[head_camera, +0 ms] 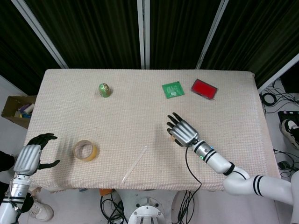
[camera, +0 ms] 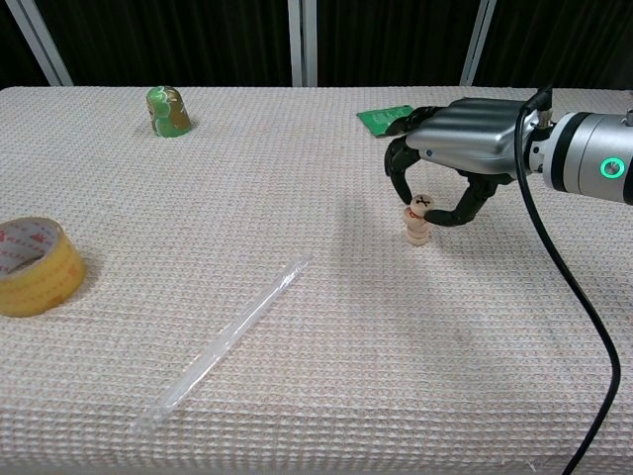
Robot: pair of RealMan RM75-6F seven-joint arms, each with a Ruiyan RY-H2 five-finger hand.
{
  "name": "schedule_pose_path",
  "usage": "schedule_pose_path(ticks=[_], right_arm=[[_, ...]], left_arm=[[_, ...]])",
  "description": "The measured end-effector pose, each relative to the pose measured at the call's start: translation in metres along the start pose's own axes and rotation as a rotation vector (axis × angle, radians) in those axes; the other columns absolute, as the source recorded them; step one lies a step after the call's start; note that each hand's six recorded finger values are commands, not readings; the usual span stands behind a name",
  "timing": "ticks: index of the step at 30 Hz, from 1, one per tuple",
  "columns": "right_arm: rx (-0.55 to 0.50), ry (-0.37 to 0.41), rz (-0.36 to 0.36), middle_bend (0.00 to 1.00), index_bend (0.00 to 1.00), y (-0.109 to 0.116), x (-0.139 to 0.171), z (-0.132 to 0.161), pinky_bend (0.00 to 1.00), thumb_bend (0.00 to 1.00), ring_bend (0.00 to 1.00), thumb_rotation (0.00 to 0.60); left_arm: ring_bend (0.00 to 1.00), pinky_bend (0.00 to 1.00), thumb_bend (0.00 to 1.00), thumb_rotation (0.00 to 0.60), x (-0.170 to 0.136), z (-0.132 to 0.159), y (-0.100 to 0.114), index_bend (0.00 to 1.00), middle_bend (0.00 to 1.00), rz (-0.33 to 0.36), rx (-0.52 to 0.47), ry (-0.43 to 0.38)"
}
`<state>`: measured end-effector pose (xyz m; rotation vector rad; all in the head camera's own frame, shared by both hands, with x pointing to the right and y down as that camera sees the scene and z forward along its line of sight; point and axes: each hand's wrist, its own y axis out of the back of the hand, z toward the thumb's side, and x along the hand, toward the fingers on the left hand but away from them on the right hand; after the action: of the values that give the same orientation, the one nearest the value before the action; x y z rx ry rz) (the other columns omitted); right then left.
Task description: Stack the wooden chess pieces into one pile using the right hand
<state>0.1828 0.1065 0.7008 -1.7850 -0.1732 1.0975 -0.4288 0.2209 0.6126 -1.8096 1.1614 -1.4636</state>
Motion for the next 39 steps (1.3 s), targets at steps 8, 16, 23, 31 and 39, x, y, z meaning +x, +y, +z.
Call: schedule_pose_path(ticks=[8,16,23,31,39], right_arm=[[-0.003,-0.004,-0.002,0.22,0.49,-0.0013,-0.002,-0.0006,0.0,0.36,0.0,0.6],[0.001,0.008,0.0,0.22,0.47,-0.002,-0.0058,0.003,0.0,0.36,0.0,0.6],[0.0,0.008,0.001,0.22,0.45,-0.003,-0.0059,0.0031,0.0,0.36,0.0,0.6],[0.001,0.008,-0.002,0.22,0.43,-0.0027,-0.005,0.003,0.0,0.35,0.0,0.6],[0.005,0.009,-0.001,0.22,0.41,-0.0038,-0.0039,0.0036,0.0,0.36,0.0,0.6]], left_arm=[[0.17,0.21,0.0,0.6,0.0002,0.0002,-0.0005,0.26,0.19,-0.003,0.0,0.002],[0.17,0.21,0.0,0.6,0.0004,-0.0004,-0.0007,0.26,0.19,-0.006,0.001,0.005],[0.17,0.21,0.0,0.6,-0.0001,-0.0011,-0.0008,0.26,0.19,-0.007,0.0,0.007],[0.17,0.21,0.0,0.6,0.0001,-0.0006,-0.0008,0.26,0.19,-0.007,0.001,0.006],[0.17,0.21,0.0,0.6,-0.0004,-0.0011,-0.0007,0.26,0.19,-0.007,0.001,0.007]])
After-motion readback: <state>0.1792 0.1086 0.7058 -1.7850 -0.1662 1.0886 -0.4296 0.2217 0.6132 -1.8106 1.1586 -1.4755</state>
